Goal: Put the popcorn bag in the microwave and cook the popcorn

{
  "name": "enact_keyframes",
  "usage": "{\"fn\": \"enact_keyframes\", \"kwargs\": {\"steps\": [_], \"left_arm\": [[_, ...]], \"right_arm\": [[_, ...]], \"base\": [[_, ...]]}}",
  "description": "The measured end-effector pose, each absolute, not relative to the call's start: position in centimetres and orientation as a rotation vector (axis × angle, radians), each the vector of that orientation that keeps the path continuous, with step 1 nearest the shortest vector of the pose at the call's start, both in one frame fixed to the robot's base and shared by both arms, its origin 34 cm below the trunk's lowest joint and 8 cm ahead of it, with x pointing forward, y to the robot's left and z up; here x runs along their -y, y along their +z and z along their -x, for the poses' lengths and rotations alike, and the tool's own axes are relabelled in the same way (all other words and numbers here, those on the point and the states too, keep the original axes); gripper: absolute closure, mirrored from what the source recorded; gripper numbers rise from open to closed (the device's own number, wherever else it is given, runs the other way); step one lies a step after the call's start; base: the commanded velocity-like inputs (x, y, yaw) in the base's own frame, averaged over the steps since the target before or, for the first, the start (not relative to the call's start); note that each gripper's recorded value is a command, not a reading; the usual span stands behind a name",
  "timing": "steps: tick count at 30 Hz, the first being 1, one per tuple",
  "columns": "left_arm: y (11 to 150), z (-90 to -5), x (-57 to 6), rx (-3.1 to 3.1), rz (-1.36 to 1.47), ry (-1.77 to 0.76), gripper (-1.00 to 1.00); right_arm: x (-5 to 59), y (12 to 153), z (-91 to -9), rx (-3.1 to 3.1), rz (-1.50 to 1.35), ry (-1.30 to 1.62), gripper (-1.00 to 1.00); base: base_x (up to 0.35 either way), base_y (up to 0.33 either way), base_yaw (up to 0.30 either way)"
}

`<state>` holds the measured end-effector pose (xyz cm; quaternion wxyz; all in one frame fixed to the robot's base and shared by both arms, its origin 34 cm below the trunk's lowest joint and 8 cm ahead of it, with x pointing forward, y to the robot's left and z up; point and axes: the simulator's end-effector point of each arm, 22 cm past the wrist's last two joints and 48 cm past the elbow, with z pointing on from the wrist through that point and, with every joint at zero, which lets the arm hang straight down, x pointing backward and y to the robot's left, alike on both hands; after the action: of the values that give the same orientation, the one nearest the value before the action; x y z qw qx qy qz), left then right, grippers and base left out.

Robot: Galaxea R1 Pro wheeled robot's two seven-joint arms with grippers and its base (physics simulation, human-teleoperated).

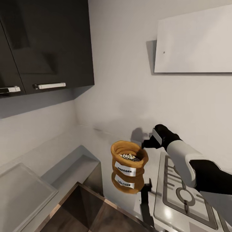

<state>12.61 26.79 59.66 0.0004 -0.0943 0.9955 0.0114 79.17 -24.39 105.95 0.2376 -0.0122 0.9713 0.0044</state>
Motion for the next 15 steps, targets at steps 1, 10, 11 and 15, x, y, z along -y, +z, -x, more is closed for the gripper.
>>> {"fn": "enact_keyframes", "kwargs": {"steps": [1,10,11,15], "left_arm": [[59.7,-12.6,-26.8,-3.127,0.296,0.036,-1.00],[59.7,-12.6,-26.8,-3.126,0.296,0.036,-1.00],[59.7,-12.6,-26.8,-3.126,0.296,0.036,-1.00],[59.7,-12.6,-26.8,-3.127,0.296,0.036,-1.00]], "right_arm": [[24.4,105.7,-79.0,-2.667,0.038,0.006,-1.00],[24.5,103.9,-77.8,-2.721,0.047,-0.008,-1.00],[24.5,103.8,-77.8,-2.722,0.047,-0.008,-1.00],[24.6,103.7,-77.7,-2.724,0.049,-0.011,-1.00]], "base": [[0.000,0.000,0.000],[0.000,0.000,0.000],[0.000,0.000,0.000],[0.000,0.000,0.000]]}}
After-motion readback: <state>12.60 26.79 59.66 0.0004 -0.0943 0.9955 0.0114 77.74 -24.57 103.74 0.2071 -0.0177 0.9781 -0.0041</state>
